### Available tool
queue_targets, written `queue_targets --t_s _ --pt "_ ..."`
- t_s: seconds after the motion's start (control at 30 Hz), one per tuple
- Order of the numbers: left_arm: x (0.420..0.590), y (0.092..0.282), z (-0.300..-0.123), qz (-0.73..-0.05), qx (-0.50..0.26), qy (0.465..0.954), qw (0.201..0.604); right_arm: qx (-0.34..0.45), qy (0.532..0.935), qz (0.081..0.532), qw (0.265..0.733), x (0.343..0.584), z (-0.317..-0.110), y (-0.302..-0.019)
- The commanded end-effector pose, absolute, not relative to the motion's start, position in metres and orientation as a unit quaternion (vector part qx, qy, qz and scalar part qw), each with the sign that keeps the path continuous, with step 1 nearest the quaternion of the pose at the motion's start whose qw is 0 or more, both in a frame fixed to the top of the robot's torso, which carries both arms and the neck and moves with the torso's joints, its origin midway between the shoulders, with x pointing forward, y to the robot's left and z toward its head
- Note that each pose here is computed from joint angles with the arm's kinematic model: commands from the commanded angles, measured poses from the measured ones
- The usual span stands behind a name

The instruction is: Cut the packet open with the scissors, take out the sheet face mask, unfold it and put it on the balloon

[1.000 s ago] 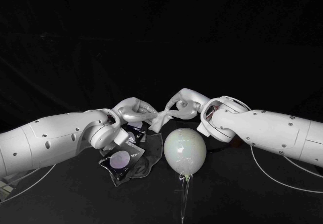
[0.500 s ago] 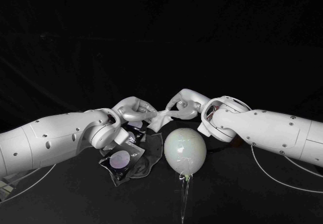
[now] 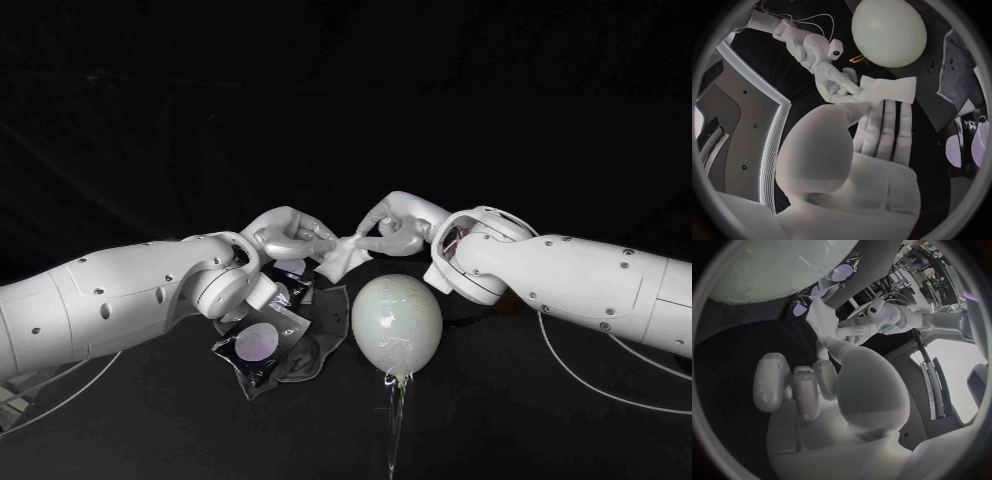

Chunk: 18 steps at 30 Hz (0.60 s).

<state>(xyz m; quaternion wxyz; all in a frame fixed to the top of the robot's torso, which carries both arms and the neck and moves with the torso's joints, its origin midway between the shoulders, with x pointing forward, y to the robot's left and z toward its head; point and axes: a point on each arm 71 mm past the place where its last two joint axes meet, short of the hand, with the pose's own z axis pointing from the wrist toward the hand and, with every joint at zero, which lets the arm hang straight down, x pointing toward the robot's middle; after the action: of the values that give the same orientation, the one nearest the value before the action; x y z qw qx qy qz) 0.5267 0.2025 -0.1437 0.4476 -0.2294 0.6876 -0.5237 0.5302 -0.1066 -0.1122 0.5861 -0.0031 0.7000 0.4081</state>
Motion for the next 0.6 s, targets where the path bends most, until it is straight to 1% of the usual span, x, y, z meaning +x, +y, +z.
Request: queue_targets --t_s 0.03,0.6 --pt "0.5269 0.1999 -0.1413 -0.527 -0.223 0.683 0.454 -0.009 0.704 0.409 0.581 0.5295 -0.1126 -0.1051" --pt "0.527 0.1991 -0.1415 -0.526 -0.22 0.685 0.453 -0.009 0.699 0.408 0.588 0.5295 -0.1115 -0.1046"
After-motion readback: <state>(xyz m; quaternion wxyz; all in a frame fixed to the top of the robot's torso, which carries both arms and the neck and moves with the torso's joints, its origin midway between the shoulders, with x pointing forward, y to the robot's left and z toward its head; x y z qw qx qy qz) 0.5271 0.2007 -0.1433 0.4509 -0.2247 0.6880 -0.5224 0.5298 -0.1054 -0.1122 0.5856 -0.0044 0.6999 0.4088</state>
